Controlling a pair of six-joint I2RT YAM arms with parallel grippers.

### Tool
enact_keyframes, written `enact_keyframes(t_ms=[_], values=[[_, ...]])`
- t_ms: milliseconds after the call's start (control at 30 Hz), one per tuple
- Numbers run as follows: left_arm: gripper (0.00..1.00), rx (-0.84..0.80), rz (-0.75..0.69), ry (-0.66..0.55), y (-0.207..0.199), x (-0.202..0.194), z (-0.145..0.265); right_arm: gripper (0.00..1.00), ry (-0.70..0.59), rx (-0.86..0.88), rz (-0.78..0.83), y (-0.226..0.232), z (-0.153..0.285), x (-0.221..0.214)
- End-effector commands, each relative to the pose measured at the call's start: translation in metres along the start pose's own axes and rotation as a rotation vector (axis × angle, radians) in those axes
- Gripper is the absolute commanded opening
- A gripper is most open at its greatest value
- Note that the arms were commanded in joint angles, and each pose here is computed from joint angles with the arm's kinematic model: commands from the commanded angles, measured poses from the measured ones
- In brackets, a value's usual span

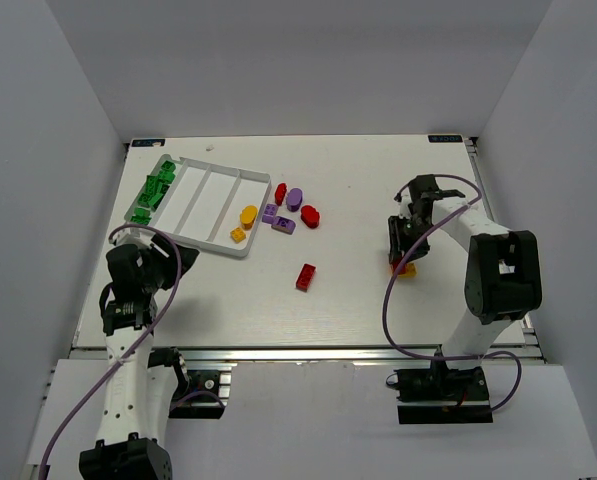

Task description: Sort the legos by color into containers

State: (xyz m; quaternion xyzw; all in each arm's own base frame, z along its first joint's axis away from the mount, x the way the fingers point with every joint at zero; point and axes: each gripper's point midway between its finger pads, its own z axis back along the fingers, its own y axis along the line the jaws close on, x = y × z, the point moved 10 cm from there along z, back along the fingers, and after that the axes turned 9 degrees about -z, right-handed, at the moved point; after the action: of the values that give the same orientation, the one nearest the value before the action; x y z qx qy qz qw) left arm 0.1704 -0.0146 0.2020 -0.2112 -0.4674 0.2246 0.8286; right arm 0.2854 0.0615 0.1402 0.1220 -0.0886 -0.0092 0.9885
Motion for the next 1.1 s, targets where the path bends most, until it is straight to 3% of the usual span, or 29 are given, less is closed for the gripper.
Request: enact_keyframes(t_ms=[0, 133, 300, 500, 833, 900, 967, 1000, 1067], values=[[0.69, -0.006, -0.005, -0.014, -0.002, 0.000, 0.003, 0.46, -0.057, -0.056, 0.000, -0.001, 0.003, 0.009], [0.69, -0.007, -0.004, -0.019, -0.001, 0.000, 0.003, 0.37, -0.065, -0.082, 0.017, -0.005, 0.004, 0.008], [0.69, -0.040, -0.011, -0.021, -0.003, 0.000, 0.002, 0.35, -0.060, -0.095, 0.042, -0.007, 0.002, 0.007], [0.69, -0.075, -0.022, -0.028, -0.006, 0.000, 0.004, 0.46, -0.059, -0.096, 0.061, -0.003, 0.000, 0.004], [0.70, -0.082, -0.027, -0.047, -0.007, 0.001, 0.007, 0.47, -0.062, -0.120, 0.140, 0.001, 0.000, -0.008], [0.69, -0.084, -0.028, -0.044, -0.007, 0.001, 0.007, 0.42, -0.069, -0.119, 0.147, 0.001, 0.002, -0.008], [0.70, -0.093, -0.031, -0.042, -0.008, 0.000, 0.007, 0.25, -0.087, -0.110, 0.159, 0.002, 0.007, -0.006], [0.70, -0.166, -0.024, -0.020, -0.013, 0.000, 0.008, 0.09, -0.110, -0.047, 0.202, 0.009, 0.017, -0.001], [0.70, -0.260, -0.019, -0.025, -0.020, 0.001, 0.008, 0.01, -0.158, 0.106, 0.257, 0.027, 0.033, 0.013]])
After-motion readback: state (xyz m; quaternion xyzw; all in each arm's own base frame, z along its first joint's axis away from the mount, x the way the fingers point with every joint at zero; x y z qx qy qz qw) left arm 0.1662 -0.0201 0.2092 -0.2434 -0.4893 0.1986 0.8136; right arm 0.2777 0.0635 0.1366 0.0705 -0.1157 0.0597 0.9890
